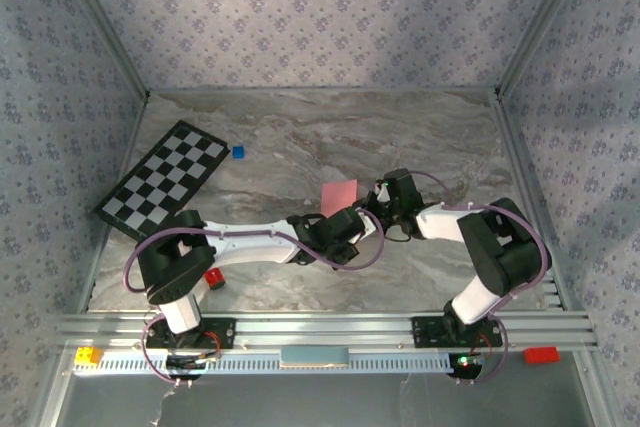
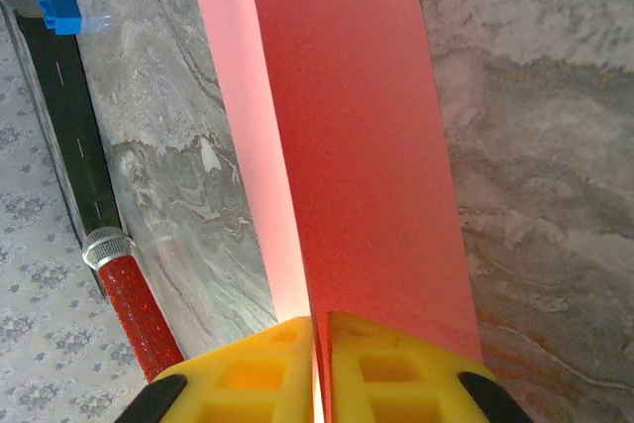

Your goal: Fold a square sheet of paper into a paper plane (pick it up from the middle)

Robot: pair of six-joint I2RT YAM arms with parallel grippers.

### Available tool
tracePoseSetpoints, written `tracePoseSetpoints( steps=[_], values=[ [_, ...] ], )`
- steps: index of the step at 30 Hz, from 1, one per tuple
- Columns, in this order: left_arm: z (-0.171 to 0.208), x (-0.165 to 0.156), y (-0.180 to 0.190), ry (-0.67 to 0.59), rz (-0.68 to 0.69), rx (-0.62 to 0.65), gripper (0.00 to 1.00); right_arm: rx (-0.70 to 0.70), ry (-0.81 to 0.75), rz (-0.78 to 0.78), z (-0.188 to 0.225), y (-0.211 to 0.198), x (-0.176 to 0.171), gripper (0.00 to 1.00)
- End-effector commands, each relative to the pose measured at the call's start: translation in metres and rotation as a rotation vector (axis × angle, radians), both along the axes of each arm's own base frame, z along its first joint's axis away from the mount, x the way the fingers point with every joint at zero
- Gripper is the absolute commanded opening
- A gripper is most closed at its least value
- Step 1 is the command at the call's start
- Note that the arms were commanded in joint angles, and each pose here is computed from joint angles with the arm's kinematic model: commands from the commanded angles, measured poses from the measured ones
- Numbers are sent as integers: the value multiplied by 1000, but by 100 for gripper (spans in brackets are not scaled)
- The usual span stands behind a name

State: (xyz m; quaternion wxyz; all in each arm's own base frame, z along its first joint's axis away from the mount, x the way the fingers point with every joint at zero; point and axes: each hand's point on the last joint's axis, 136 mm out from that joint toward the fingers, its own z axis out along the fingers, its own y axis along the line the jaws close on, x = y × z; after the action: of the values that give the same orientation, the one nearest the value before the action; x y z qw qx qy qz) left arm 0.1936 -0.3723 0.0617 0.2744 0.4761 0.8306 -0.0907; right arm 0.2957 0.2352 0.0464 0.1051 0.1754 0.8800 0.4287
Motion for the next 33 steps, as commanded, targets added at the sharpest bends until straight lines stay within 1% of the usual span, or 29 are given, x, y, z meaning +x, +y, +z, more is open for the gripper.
tracePoseSetpoints(
  steps=[1,3,7,11,15,18,21,25,33],
  values=[
    [20,2,-5,-11,1,-33,0,-9,-25,1,12,-3,4,13],
    [22,3,-5,1,6,-51,0,-10,-28,-2,13,-5,3,13],
    [29,6,-4,59,31,-107,0,-23,-27,-6,13,-8,2,20],
    [33,9,-1,203,71,-216,0,-99,-21,-46,9,-26,-3,29],
    [37,15,3,324,101,-304,0,-173,-29,-85,11,-46,-9,36],
    [38,17,4,401,106,-349,0,-210,-45,-97,17,-56,-13,39],
    [37,20,5,449,116,-377,0,-231,-66,-106,24,-62,-19,39],
    [38,25,5,490,125,-402,0,-225,-95,-106,29,-64,-28,35],
    [33,36,9,532,164,-421,0,-215,-100,-11,19,-40,-44,13]
  ],
)
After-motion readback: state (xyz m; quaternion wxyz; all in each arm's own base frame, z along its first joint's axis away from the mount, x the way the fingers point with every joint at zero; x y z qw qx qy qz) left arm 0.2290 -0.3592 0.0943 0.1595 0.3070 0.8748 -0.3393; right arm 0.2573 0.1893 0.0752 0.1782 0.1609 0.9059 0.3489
